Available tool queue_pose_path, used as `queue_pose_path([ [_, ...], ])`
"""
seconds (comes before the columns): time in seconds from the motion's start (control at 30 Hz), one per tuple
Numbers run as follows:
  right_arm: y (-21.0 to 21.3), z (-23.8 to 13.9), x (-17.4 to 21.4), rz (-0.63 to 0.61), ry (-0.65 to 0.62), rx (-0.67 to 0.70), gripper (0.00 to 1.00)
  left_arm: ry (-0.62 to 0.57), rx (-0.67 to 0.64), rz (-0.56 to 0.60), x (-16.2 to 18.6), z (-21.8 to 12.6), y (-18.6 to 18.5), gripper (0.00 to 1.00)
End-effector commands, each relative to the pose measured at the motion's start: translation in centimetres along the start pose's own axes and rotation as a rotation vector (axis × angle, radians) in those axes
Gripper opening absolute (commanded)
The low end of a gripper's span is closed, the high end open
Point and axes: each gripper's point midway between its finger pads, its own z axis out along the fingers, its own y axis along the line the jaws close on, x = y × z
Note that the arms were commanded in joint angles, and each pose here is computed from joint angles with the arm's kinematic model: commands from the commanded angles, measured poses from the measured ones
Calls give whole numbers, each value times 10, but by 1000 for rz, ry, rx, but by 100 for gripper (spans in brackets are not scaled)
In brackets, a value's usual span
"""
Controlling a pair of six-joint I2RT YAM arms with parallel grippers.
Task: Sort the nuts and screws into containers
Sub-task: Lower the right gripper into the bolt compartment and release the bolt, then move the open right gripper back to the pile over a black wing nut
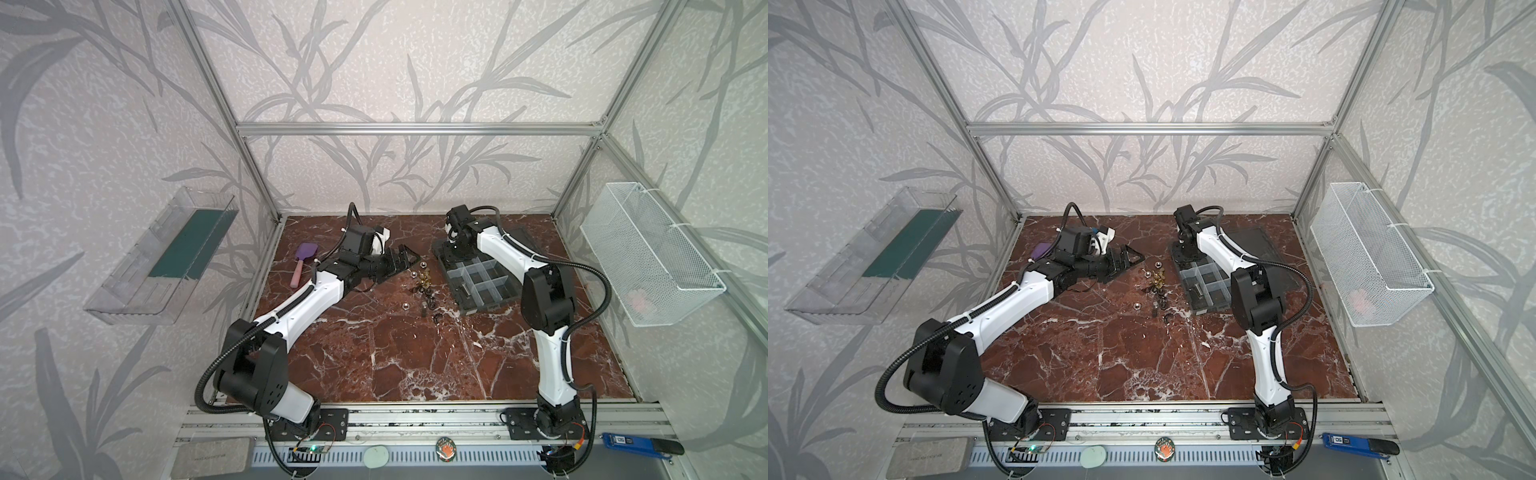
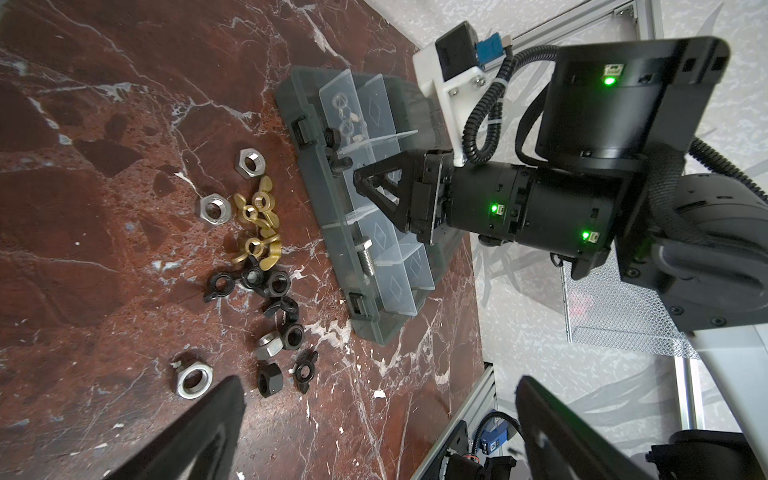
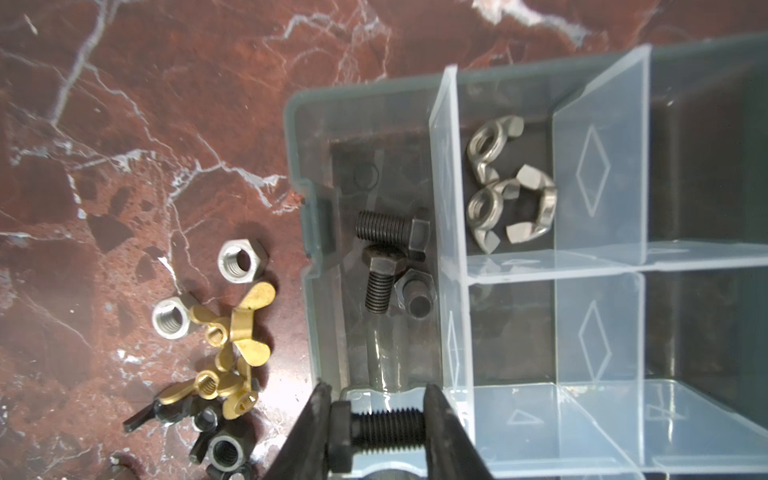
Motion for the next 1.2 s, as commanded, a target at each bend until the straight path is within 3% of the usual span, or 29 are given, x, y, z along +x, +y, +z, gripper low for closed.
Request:
queue_pose_path([
  [0.0,-4,6,6,-5,21,12,31,-8,9,34,-4,-1,-9,99],
  [0.4,-7,0,4,-8,18,23,47,-11,6,33,-2,-3,-9,99],
  [0.8,4,-45,-6,-23,-58,-3,49,-24,1,37,2,-13,-10,99],
  [1.17,33,-78,16,-64,-91,-8,49,-39,-4,36,13,-29,-8,99],
])
